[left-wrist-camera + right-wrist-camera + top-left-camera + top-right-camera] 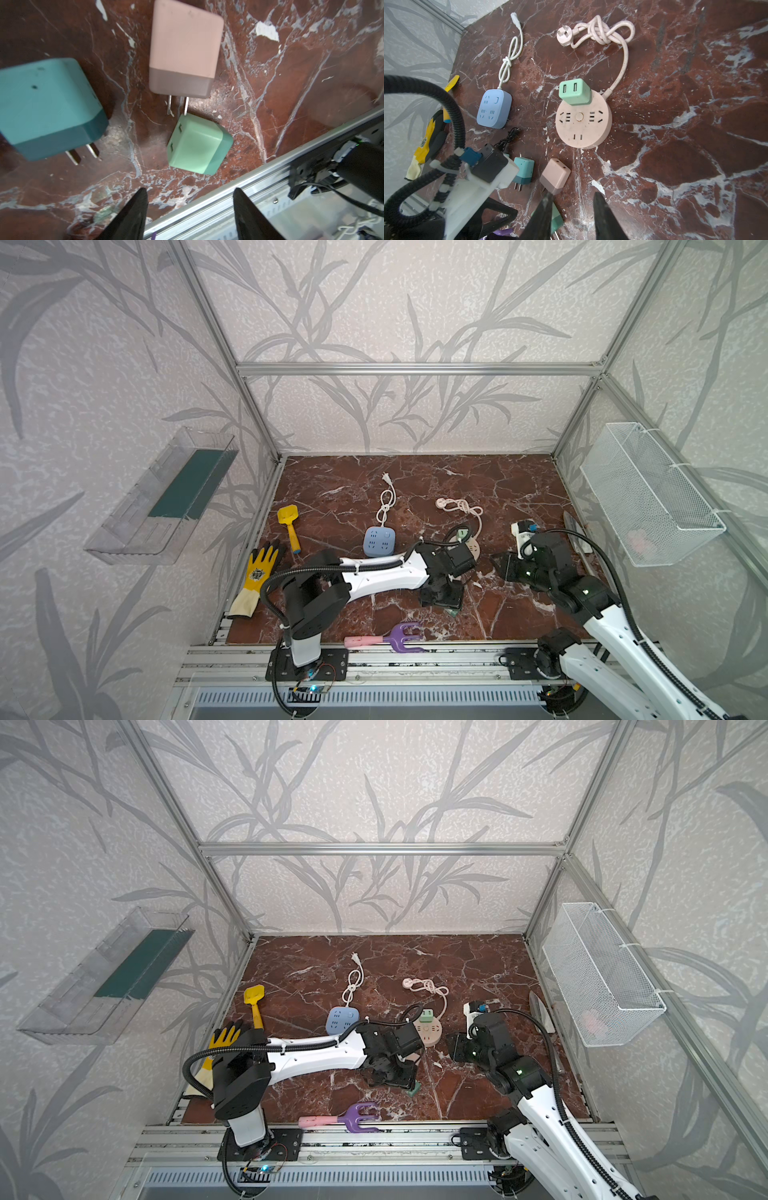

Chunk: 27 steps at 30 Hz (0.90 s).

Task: Insert the plug
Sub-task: 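Descend the open left gripper around the light green adapter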

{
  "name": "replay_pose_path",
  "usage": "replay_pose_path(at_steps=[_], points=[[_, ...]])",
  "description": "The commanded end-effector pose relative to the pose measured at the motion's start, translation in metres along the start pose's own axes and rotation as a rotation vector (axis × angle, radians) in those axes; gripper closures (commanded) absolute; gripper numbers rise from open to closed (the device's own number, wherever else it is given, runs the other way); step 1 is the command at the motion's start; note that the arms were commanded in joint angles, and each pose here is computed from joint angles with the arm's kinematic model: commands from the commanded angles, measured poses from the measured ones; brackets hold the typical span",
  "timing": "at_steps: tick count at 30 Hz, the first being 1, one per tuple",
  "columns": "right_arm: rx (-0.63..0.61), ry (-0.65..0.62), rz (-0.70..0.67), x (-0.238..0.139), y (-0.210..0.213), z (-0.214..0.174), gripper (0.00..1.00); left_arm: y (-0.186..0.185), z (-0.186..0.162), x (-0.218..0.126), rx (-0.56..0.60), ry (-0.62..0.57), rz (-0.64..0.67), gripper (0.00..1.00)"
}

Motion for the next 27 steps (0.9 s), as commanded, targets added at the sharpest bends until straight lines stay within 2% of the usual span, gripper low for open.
replay_pose_path(at_steps=[1,14,20,27], points=[[-0.014,-0.025,0.064,-0.005,0.009,0.004,0.64,-0.008,0.002,0.000,-0.144,-0.022,-0.032,0.35],[-0.057,-0.073,0.145,-0.019,0.019,0.010,0.56,-0.011,0.011,0.026,-0.417,-0.136,0.066,0.36],[-0.072,-0.092,0.146,-0.027,0.018,0.013,0.54,-0.015,0.020,0.038,-0.464,-0.167,0.053,0.37],[-0.063,-0.103,0.157,-0.033,0.015,0.019,0.53,-0.018,0.024,0.041,-0.462,-0.159,0.056,0.40]])
Point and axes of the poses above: each gripper's point midway between its finger pads, its own x axis out along the fingers, its own y axis along the line the jaws close on, z = x × y, the point moved 7 cm from there along -x, back along the fingers, and after that the axes turned 9 degrees about x, right-handed, at the moved point
